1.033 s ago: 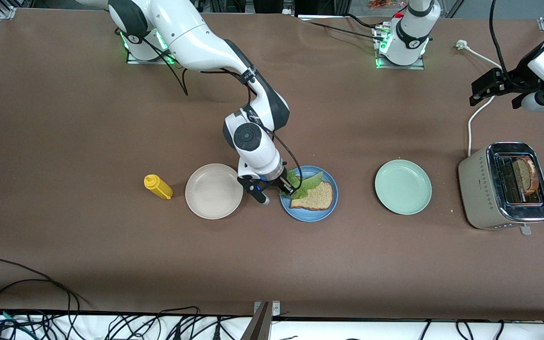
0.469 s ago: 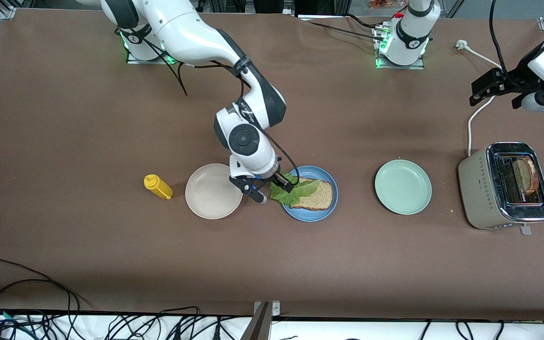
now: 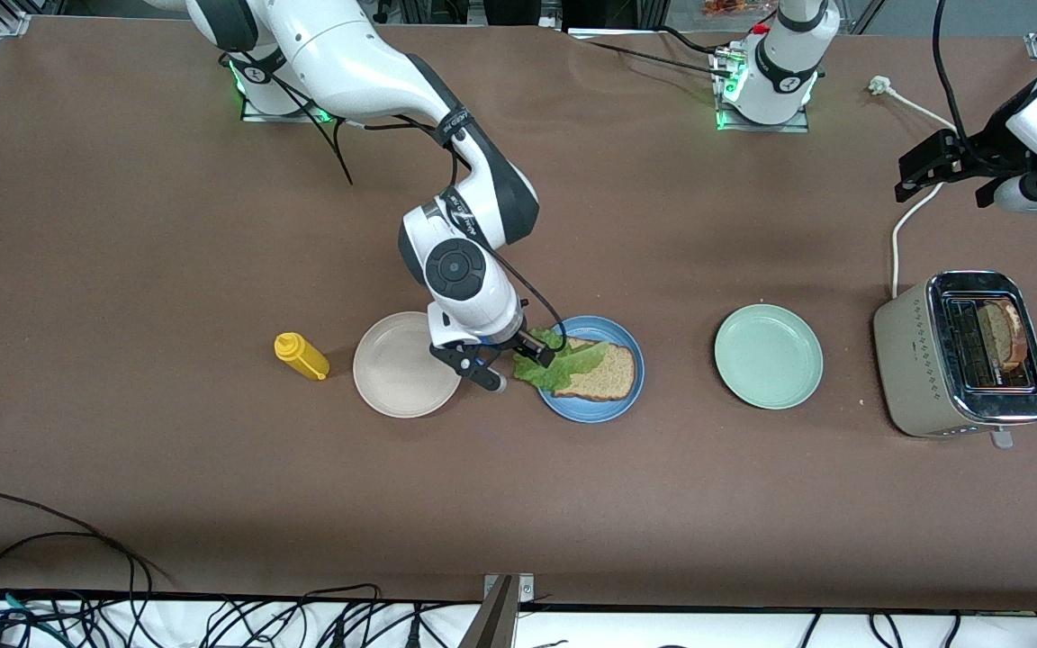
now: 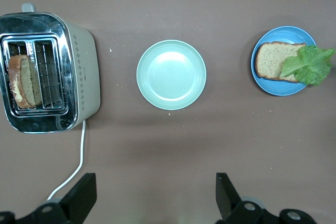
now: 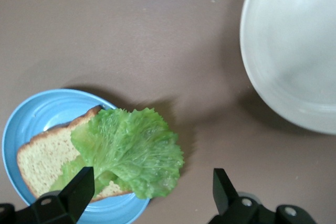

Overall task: Make sandwich in blue plate with both arms
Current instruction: 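Open the right gripper and press the lettuce onto the bread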

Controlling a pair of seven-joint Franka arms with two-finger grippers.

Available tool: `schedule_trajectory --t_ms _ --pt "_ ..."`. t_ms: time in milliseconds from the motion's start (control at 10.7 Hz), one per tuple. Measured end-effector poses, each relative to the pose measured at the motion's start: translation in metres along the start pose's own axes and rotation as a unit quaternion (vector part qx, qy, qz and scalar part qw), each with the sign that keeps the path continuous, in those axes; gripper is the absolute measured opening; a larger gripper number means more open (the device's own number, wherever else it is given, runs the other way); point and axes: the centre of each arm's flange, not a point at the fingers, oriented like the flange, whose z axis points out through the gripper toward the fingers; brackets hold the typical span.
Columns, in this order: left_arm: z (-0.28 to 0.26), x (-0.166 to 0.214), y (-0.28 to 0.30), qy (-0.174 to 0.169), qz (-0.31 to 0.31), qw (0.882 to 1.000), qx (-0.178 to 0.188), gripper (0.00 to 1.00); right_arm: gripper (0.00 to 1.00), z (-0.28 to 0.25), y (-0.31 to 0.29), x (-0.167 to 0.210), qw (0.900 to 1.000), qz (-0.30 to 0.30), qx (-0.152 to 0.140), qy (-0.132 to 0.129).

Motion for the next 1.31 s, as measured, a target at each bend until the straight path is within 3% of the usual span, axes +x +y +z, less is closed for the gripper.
schedule_trajectory --t_ms 188,375,845,1314 --pt "0.000 0.000 0.000 0.000 0.000 1.000 0.000 1.00 1.00 -0.007 0.008 0.020 0.999 -0.055 0.002 0.003" --pt "0.000 0.000 0.000 0.000 0.000 1.000 0.000 1.00 1.00 -0.020 0.018 0.040 0.998 -0.068 0.004 0.004" --pt "0.000 0.000 0.000 0.000 0.000 1.000 0.000 1.00 1.00 0.030 0.008 -0.006 0.996 -0.092 0.010 0.016" --pt "0.000 0.000 -0.001 0.000 -0.001 1.000 0.000 1.00 1.00 0.024 0.010 0.003 0.996 -0.084 0.013 0.021"
